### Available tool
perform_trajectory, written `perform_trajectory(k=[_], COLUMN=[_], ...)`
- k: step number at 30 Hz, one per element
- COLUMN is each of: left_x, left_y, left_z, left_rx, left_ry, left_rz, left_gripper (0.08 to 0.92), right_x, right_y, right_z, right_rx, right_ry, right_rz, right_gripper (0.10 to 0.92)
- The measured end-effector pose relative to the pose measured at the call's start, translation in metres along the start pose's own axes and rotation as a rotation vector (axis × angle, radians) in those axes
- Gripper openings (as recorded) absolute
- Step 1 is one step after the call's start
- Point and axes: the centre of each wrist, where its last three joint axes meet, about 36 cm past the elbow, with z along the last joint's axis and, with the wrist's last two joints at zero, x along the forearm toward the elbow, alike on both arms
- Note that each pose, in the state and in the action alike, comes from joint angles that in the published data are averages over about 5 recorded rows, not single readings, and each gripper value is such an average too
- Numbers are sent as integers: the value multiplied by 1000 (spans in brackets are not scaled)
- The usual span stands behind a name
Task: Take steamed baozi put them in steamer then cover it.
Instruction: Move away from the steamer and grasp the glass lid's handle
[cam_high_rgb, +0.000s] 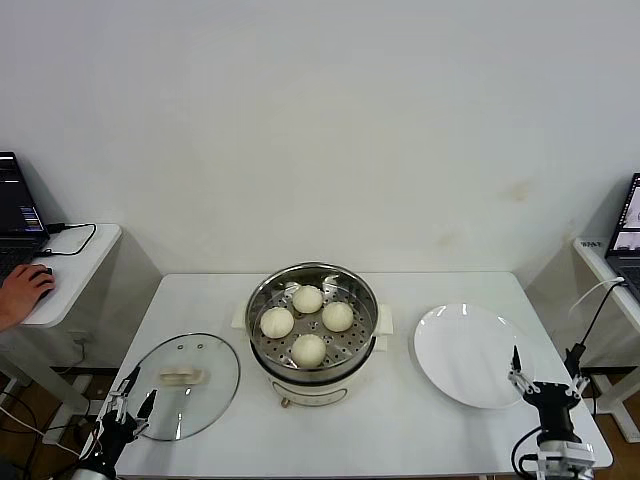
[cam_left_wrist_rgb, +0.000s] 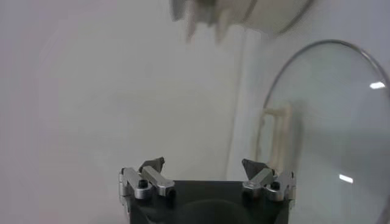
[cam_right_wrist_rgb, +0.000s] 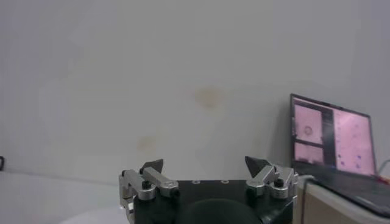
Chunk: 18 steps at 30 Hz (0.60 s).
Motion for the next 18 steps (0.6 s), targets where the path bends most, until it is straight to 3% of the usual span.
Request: perform_trajectory(k=[18], left_x=[-58], left_y=[-11], left_z=[18], left_rx=[-120], left_ry=[-66], left_rz=[43], left_gripper=[823], right_x=[20], right_y=[1], right_z=[10], right_rx=[9], right_ry=[28], right_rz=[45], right_gripper=[823])
